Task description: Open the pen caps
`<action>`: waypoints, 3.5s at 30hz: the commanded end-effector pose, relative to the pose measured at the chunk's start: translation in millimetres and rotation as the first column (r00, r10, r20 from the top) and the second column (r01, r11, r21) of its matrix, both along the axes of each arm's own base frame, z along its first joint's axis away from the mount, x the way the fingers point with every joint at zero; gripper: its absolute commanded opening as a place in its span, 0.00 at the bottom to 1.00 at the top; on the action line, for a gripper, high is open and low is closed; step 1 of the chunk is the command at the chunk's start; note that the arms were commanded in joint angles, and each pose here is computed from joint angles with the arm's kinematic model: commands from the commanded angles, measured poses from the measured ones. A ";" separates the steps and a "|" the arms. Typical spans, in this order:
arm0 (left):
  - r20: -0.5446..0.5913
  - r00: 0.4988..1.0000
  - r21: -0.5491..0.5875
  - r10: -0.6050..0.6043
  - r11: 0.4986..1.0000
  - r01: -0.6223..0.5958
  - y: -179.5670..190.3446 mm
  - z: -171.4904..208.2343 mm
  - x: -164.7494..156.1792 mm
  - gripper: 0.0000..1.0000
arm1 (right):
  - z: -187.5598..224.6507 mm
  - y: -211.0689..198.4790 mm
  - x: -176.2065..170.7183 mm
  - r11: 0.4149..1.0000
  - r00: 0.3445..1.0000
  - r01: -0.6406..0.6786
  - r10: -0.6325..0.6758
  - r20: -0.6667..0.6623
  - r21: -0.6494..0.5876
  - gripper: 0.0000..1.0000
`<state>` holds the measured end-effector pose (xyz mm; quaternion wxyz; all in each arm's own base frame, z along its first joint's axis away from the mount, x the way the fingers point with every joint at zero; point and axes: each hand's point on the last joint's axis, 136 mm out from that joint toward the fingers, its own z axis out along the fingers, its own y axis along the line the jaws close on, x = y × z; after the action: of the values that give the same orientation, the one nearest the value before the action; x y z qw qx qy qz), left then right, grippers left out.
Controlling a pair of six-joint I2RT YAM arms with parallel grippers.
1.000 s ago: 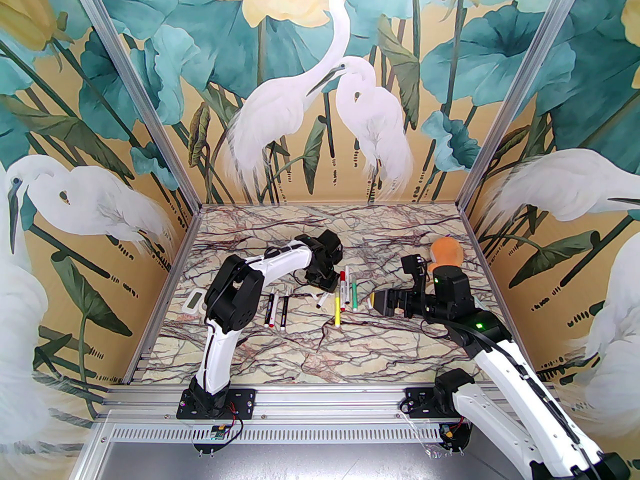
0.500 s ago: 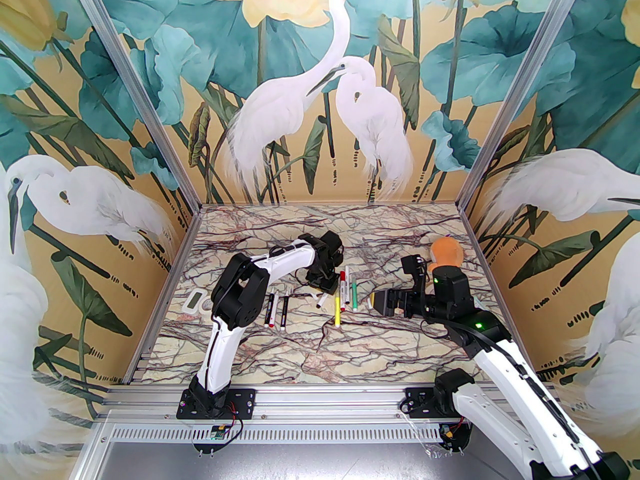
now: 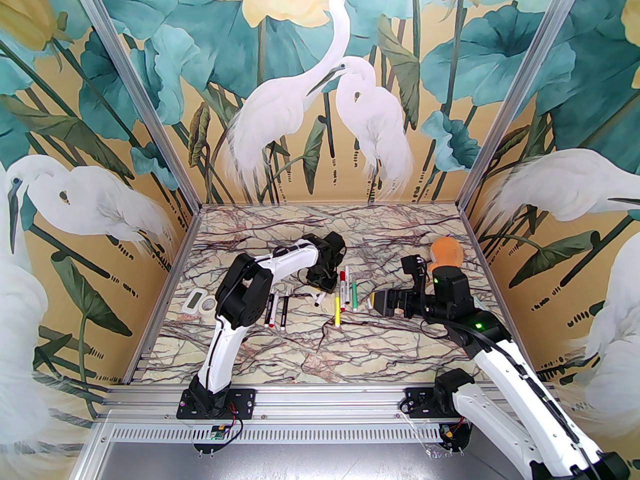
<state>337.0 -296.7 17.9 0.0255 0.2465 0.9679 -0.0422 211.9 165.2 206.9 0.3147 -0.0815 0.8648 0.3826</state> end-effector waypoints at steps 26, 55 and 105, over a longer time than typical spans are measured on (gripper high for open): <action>0.206 0.975 -0.678 0.083 0.730 0.081 -29.9 146.4 -68.7 0.13 | -7.2 30.5 45.3 0.976 0.985 0.151 -0.136 -0.102 0.158 0.62; 0.295 0.955 -0.768 0.016 0.600 0.227 -60.6 162.7 -132.2 0.13 | -4.8 88.3 58.0 0.997 0.989 0.015 -0.004 -0.149 0.069 0.42; 0.225 0.974 -0.805 -0.001 0.562 0.187 -79.7 148.7 -134.4 0.36 | 4.6 94.1 44.9 0.990 0.990 -0.033 0.051 -0.132 0.137 0.15</action>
<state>207.3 -369.7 168.1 0.2415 0.2567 0.8220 -0.4472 259.9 254.3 196.5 0.2432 -0.0426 0.8685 0.4298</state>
